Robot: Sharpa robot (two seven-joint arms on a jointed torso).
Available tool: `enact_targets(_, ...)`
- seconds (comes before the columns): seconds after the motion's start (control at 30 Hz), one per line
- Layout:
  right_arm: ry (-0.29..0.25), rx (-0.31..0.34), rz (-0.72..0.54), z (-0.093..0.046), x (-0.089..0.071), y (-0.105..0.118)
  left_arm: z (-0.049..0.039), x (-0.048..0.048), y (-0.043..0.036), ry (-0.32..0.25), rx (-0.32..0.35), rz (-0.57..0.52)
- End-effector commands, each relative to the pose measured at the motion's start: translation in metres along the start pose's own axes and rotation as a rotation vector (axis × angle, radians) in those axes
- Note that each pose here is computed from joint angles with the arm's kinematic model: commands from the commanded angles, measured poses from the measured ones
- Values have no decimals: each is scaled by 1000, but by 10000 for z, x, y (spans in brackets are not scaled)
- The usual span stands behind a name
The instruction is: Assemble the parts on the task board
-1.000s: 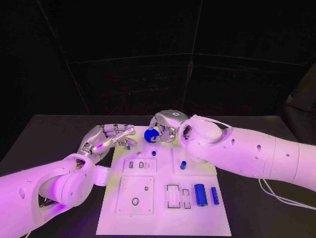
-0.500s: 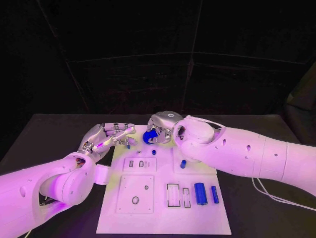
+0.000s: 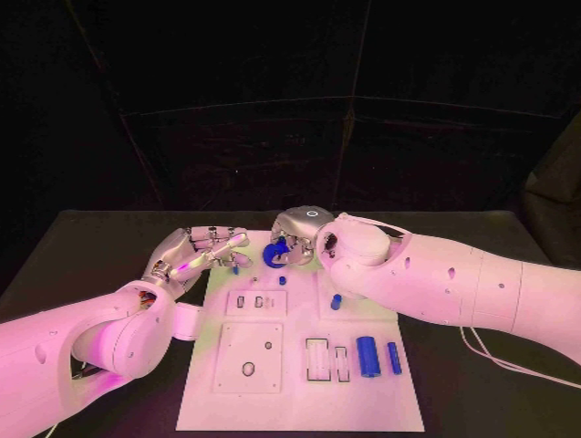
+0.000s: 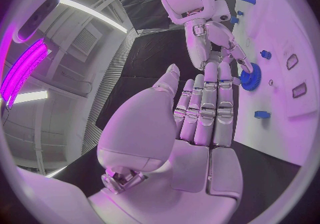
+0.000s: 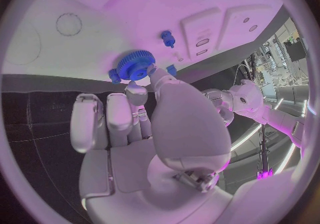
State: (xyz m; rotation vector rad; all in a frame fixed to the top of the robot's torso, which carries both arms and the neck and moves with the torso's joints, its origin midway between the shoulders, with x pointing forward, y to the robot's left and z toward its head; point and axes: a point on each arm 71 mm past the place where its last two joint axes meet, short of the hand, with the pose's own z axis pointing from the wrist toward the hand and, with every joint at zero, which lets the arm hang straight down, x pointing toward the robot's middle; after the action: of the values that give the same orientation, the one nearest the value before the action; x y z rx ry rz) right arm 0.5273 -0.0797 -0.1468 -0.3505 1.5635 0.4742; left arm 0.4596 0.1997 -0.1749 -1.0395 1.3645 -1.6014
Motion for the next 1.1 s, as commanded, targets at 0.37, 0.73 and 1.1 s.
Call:
enact_targets(0.37, 57, 6, -21, 1, 38, 5, 4, 12, -15, 14, 8, -1)
enact_targets(0.73, 57, 41, -12, -29, 38, -99, 5, 7, -14, 11, 8, 0)
enact_targets(1.1, 4, 46, 16, -82, -6, -176, 4, 2, -14, 11, 7, 0)
